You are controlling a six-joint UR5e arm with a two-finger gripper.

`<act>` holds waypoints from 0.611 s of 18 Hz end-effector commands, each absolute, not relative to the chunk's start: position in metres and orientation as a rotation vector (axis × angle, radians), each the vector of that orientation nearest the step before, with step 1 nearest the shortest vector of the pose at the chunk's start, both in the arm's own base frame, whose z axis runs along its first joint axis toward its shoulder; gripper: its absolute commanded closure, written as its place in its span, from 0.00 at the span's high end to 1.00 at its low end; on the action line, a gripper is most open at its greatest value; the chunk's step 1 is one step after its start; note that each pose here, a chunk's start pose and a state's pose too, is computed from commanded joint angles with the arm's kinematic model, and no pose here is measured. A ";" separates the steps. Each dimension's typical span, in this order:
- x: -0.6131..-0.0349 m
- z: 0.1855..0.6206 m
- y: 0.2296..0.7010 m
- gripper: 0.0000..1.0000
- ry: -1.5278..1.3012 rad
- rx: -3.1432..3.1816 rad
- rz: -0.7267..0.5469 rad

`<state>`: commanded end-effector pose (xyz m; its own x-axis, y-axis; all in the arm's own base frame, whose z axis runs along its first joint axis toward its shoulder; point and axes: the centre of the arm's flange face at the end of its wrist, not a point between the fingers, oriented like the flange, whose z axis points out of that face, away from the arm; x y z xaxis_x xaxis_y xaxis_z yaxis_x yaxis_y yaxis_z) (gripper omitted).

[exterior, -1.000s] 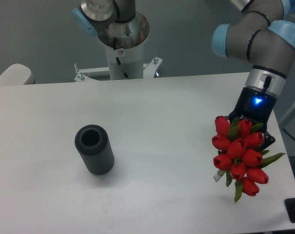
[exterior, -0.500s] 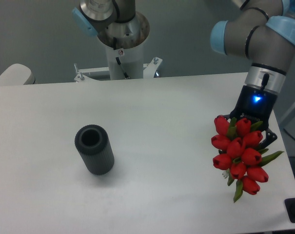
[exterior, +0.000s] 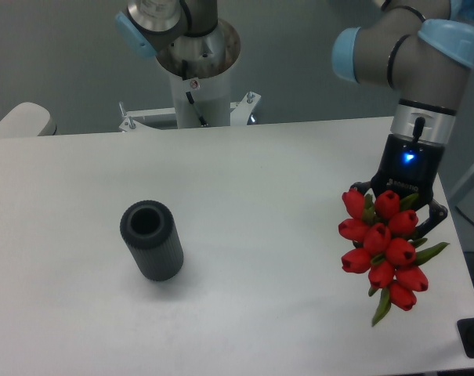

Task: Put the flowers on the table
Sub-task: 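Move the held tulips toward the black vase and lower them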

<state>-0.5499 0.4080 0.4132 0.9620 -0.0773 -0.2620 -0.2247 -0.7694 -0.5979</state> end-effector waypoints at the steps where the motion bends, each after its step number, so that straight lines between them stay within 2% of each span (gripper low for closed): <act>1: -0.544 0.412 0.412 0.31 0.251 -2.474 0.319; 11: -0.505 0.368 0.426 0.31 0.370 -2.835 0.460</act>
